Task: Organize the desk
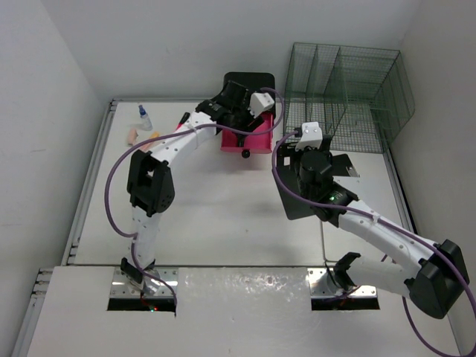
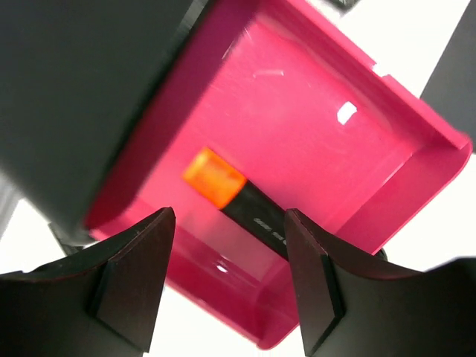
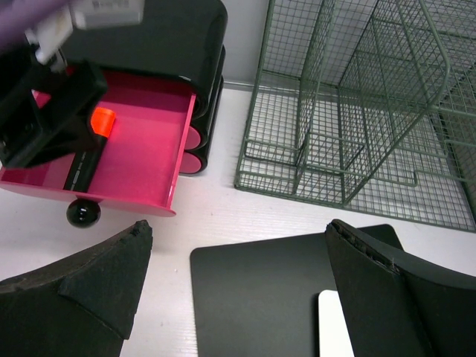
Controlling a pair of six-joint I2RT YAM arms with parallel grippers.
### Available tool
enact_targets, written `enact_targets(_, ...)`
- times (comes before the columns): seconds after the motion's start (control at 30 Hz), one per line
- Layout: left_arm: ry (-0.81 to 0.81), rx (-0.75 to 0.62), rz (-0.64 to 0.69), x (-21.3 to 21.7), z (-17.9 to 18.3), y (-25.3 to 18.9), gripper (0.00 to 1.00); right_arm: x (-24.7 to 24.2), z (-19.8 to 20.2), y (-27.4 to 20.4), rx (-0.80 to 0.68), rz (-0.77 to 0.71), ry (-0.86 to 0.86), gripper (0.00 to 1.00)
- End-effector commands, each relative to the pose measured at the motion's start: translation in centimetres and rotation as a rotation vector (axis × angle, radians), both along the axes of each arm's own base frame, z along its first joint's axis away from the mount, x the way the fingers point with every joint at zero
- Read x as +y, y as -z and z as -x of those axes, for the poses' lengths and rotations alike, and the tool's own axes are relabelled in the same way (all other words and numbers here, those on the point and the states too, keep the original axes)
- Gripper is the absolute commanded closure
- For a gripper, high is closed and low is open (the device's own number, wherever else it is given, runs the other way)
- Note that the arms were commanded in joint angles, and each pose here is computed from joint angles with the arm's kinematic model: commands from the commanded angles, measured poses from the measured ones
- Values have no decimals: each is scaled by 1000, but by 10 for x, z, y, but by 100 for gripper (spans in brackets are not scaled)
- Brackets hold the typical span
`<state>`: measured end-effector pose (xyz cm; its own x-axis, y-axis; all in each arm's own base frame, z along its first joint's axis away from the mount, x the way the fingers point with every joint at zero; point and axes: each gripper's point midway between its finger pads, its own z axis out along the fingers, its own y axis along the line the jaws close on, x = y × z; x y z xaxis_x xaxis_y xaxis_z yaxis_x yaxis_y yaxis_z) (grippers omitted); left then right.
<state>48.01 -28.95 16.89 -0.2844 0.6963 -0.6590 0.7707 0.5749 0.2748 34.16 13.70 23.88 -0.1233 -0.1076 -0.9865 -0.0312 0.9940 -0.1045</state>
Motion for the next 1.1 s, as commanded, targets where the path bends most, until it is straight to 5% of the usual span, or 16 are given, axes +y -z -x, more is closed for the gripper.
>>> enact_targets(0.0, -23, -143, 69, 0, -5, -76, 41, -2, -2, -8, -25, -18, 11, 5)
enact_targets(0.13, -165, -198, 129, 21, -18, -114, 41, -2, -2, -6, -23, -14, 8, 5)
enact_targets(0.3, -402, -197, 280, 102, -52, -139, 38, 0, -2, -6, -22, -11, -1, 5)
enact_targets(0.53, -659, -126, 314, 206, -97, -73, 36, 4, -3, -5, -19, -18, -22, 5)
enact_targets(0.77, -670, -52, 146, 219, -132, 26, 36, 12, -4, -3, -11, -15, -56, 5)
enact_targets(1.07, -683, 67, 242, 198, -126, 62, 41, 8, -6, 1, -10, 15, -38, 4)
